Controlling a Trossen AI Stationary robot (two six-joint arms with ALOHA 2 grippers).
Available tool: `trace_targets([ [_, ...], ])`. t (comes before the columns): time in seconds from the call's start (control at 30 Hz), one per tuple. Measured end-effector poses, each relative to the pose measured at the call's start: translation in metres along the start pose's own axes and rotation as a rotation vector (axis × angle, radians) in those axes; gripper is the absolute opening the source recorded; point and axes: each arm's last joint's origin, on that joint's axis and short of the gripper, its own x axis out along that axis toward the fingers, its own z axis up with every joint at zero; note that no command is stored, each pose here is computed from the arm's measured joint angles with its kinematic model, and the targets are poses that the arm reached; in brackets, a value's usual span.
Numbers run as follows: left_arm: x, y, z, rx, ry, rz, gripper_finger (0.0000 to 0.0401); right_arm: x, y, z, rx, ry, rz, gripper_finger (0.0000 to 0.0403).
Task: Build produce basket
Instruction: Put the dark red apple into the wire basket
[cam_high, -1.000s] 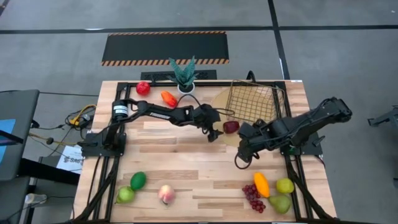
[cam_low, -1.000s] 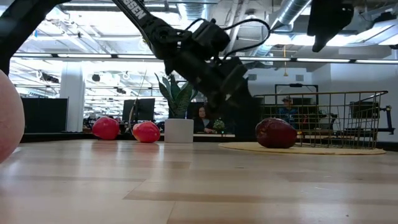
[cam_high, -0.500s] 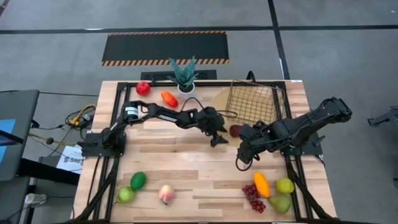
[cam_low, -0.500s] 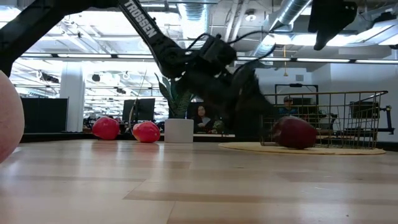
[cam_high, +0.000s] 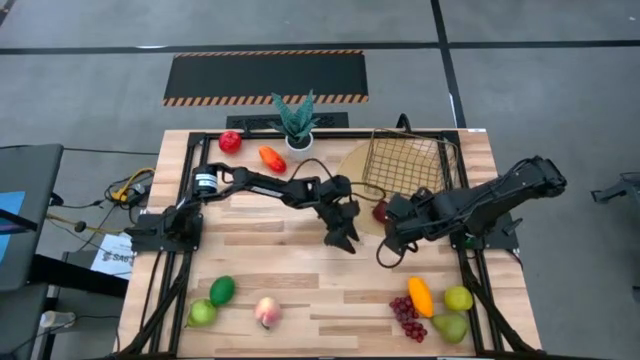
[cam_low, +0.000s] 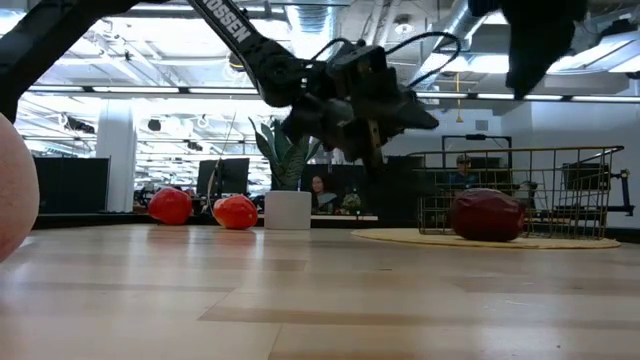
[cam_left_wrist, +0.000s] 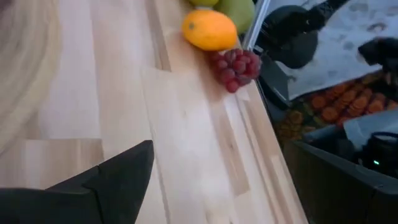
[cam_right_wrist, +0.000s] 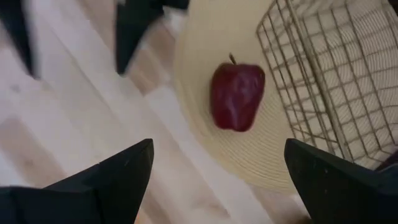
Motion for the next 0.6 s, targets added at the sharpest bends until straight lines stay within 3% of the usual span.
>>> trace_targets([
  [0.17, -0.020, -0.020, 0.010, 0.036, 0.012, 0.041, 0.0348, 0.038, 0.004, -0.020, 0.120, 0.005, -0.018, 0.0381],
  [0.27, -0.035, -0.036, 0.016, 0.080, 0.010, 0.090, 0.0348, 0.051, 0.003, -0.028, 0.162, -0.092, -0.081, 0.0381],
  [0.4, -0.054, -0.058, 0.022, 0.124, 0.014, 0.182, 0.0348, 0.063, 0.002, -0.036, 0.158, -0.210, -0.142, 0.0381],
  [0.6, -0.079, -0.084, 0.031, 0.197, -0.026, 0.291, 0.0348, 0.090, 0.004, -0.045, 0.130, -0.278, -0.079, 0.0381],
])
